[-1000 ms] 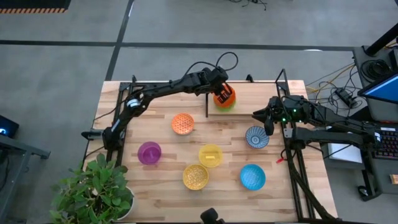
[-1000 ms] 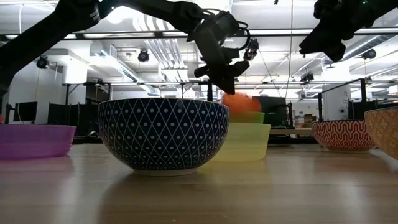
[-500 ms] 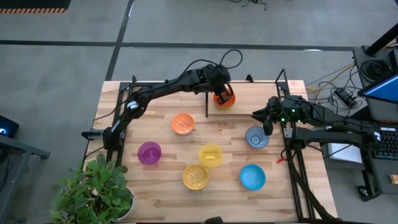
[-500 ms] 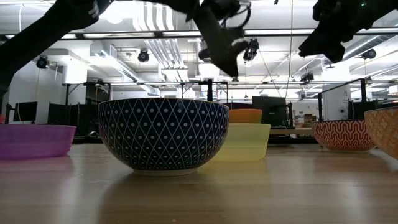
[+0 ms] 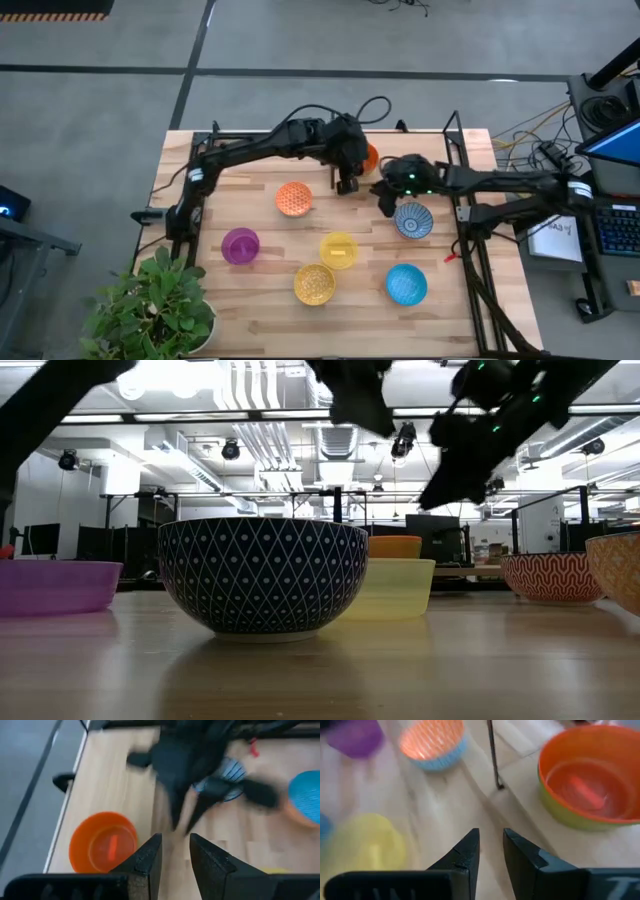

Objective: Place and stack bowls onto a shelf
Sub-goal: Stack the orange bowl on top of the green bowl on the shelf, then put the dark blue patterned bowl on the shelf

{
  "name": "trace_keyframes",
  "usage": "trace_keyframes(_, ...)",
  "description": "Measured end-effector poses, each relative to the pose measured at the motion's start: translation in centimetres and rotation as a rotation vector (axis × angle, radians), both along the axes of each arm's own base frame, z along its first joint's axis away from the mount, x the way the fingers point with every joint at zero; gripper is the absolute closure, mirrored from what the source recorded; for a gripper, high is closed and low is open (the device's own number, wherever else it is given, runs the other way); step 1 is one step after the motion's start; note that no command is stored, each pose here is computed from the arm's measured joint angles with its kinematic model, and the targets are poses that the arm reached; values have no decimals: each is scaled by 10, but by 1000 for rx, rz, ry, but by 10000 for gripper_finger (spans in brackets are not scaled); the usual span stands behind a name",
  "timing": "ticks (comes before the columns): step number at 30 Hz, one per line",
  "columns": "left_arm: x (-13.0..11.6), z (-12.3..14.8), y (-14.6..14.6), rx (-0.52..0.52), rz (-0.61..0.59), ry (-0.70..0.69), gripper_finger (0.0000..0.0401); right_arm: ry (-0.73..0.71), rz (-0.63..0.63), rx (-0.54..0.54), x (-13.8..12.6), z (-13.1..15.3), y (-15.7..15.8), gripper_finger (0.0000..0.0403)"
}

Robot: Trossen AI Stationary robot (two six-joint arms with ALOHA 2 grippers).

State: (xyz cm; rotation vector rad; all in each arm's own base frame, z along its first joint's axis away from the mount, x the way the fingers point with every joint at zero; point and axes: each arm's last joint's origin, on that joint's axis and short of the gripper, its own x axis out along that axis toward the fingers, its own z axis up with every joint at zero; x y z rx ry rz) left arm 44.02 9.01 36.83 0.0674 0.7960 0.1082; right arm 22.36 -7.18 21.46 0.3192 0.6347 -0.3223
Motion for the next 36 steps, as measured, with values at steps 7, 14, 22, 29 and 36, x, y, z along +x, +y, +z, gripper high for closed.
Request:
trace_keyframes(7,-50,55,-29,6,-30,-114,319,-28,-66,-32,17,-20,-28,339)
trace_keyframes(14,-104,68,-67,4,-55,-259,319,-11,-114,-62,23,-38,-54,339)
trace_keyframes(22,-158,53,-92,-18,-100,-423,319,-38,-188,-72,25,-53,-77,339)
trace_keyframes(29,-202,44,-100,-50,-117,-518,319,-82,-139,69,12,-27,-65,339)
trace_keyframes(36,-226,12,-100,-15,-144,-586,319,12,3,192,-6,31,-15,339)
